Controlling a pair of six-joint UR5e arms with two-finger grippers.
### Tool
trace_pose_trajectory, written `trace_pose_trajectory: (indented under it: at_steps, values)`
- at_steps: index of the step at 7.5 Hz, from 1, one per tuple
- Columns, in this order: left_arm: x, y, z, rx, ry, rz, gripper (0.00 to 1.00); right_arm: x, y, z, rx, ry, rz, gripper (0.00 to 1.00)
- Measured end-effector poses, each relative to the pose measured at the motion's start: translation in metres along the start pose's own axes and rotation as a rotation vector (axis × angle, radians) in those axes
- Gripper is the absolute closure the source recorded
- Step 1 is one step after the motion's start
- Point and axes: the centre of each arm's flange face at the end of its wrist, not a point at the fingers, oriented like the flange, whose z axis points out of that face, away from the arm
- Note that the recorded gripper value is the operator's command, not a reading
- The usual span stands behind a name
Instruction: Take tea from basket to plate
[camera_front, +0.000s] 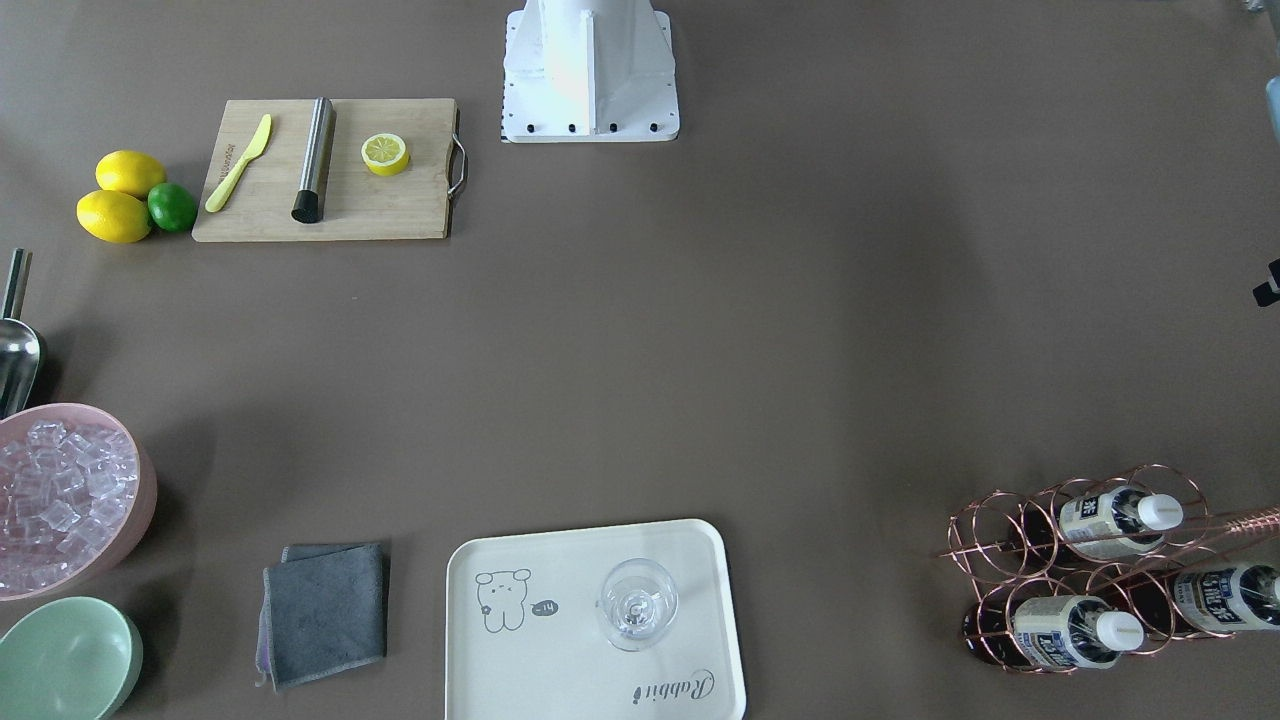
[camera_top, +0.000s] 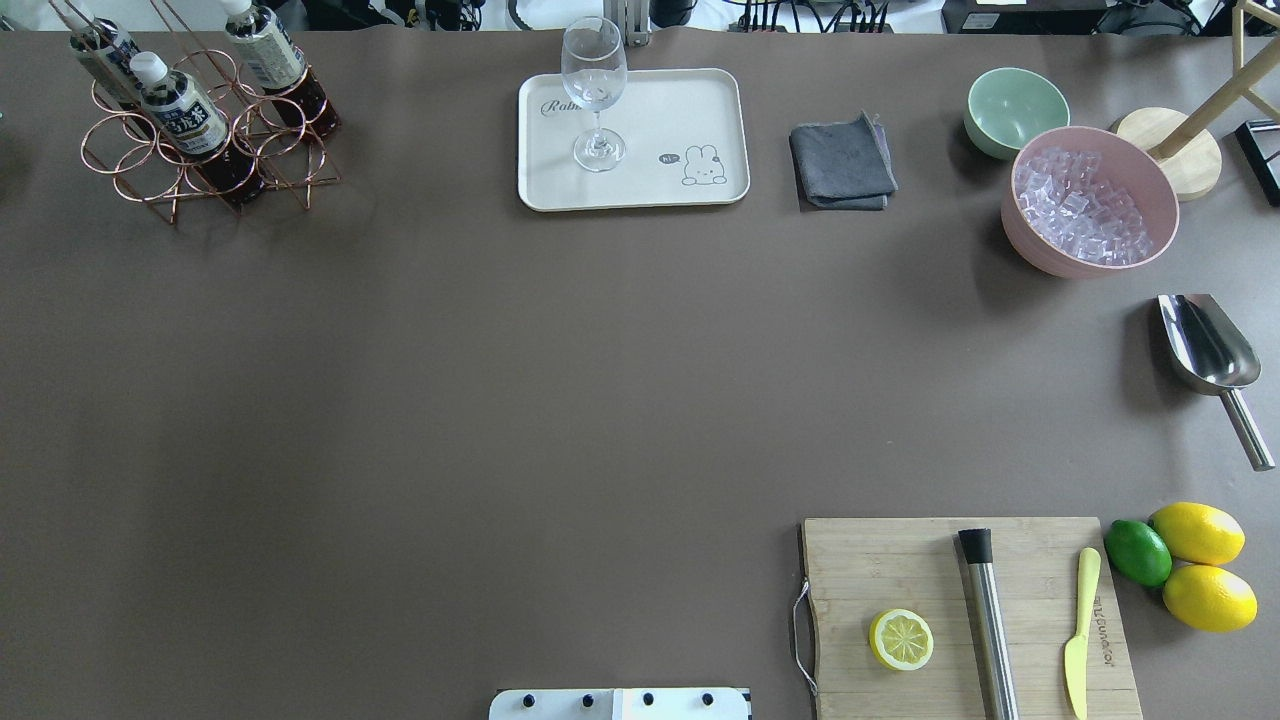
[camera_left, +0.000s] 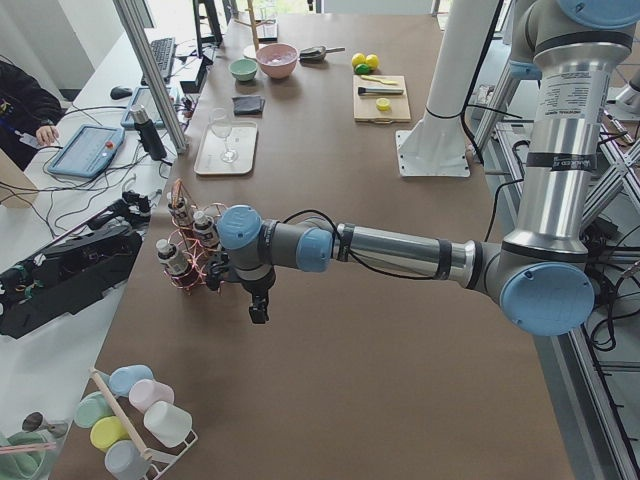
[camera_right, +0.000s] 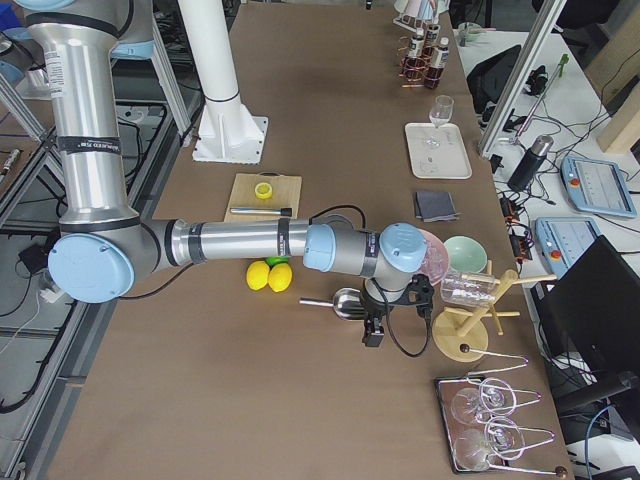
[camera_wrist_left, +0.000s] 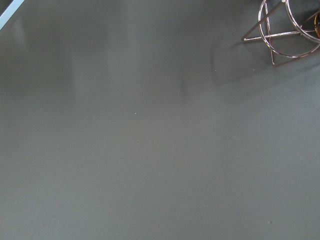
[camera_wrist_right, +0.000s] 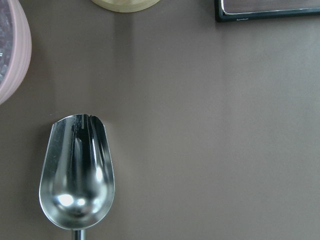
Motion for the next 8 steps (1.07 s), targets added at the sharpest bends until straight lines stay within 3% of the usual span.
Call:
trace_pose_trajectory:
  at_steps: [2, 4, 8]
  values:
    - [-0.002, -0.003, -0.017, 0.032, 0.001, 0.02, 0.02, 0.0, 0.0, 0.0, 0.0, 0.0, 0.001, 0.0]
    - [0.021, -0.025, -0.039, 0.075, 0.004, 0.123, 0.02, 0.0, 0.0, 0.0, 0.0, 0.0, 0.001, 0.0]
    - [0.09, -0.09, -0.096, 0.176, 0.017, 0.544, 0.02, 0.002, 0.0, 0.001, -0.003, 0.0, 0.004, 0.0]
